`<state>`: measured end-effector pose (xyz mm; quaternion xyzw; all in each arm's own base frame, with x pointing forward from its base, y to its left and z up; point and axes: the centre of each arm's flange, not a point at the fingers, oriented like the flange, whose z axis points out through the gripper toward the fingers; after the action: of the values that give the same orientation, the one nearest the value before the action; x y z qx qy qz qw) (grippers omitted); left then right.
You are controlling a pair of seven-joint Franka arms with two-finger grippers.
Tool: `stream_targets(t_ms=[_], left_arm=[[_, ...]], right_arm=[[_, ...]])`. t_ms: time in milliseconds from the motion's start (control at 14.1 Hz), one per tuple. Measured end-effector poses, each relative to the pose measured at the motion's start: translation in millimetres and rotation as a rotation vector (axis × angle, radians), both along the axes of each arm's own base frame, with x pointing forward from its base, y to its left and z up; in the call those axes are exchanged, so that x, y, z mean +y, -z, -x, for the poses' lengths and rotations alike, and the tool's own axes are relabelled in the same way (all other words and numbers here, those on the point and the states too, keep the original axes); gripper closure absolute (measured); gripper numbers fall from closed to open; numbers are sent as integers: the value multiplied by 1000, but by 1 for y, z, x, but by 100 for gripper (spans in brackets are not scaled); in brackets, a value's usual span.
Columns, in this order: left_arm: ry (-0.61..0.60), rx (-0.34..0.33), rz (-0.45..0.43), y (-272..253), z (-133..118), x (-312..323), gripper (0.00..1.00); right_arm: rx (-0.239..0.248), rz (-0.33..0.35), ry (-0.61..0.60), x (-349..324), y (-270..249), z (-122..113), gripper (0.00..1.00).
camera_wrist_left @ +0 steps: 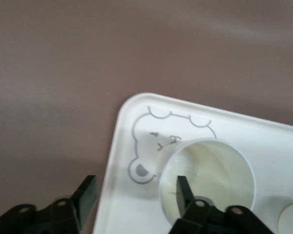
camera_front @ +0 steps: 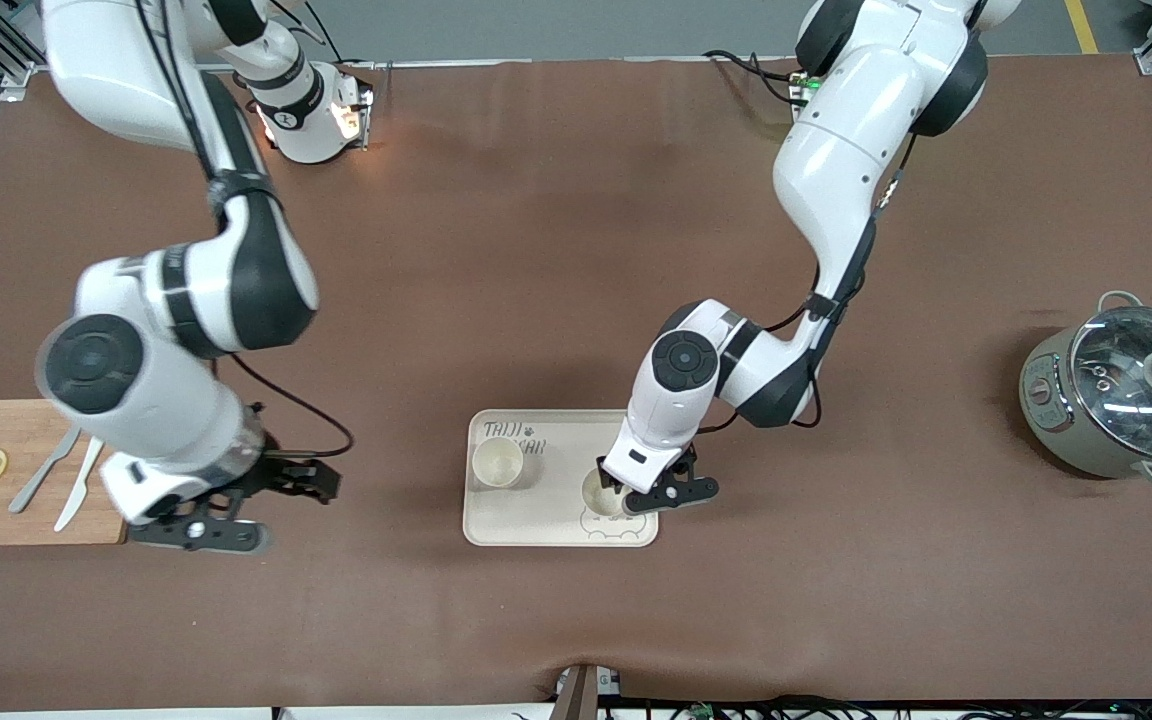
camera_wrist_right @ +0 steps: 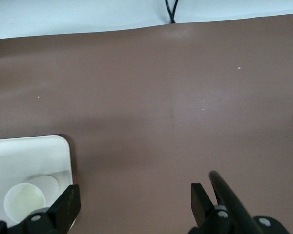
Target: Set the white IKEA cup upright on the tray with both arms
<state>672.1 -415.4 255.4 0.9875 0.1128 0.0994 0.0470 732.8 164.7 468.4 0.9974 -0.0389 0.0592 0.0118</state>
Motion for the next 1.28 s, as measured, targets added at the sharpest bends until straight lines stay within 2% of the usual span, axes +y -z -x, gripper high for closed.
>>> stream_targets(t_ms=[142,284,426,568,710,852,994,1135,1277], left_arm=[[-38,-10,-13,-56,-22,41,1],[-9,-24,-34,-118,-46,106,0],[78,-52,-66,-165,-68,189,0],[159,-55,-105,-174,-83,263,0],[202,-33,-128,-160,-90,306,0],[224,-13,-137,-151,-91,321,0],[235,44,-143,-153,-84,319,0],[250,102,-155,-187,-67,317,0],[274,151,-175,-249,-38,321,0]], right_arm=[[13,4,-30,-29,-13,0,0],[16,4,-28,-53,-27,3,0],[11,1,-18,-73,-43,10,0],[7,-1,-26,-96,-61,20,0],[7,-6,-32,-119,-77,35,0],[13,-13,-46,-140,-89,52,0],[17,-18,-52,-157,-101,71,0],[18,-24,-51,-167,-111,91,0],[20,-31,-47,-171,-120,110,0]])
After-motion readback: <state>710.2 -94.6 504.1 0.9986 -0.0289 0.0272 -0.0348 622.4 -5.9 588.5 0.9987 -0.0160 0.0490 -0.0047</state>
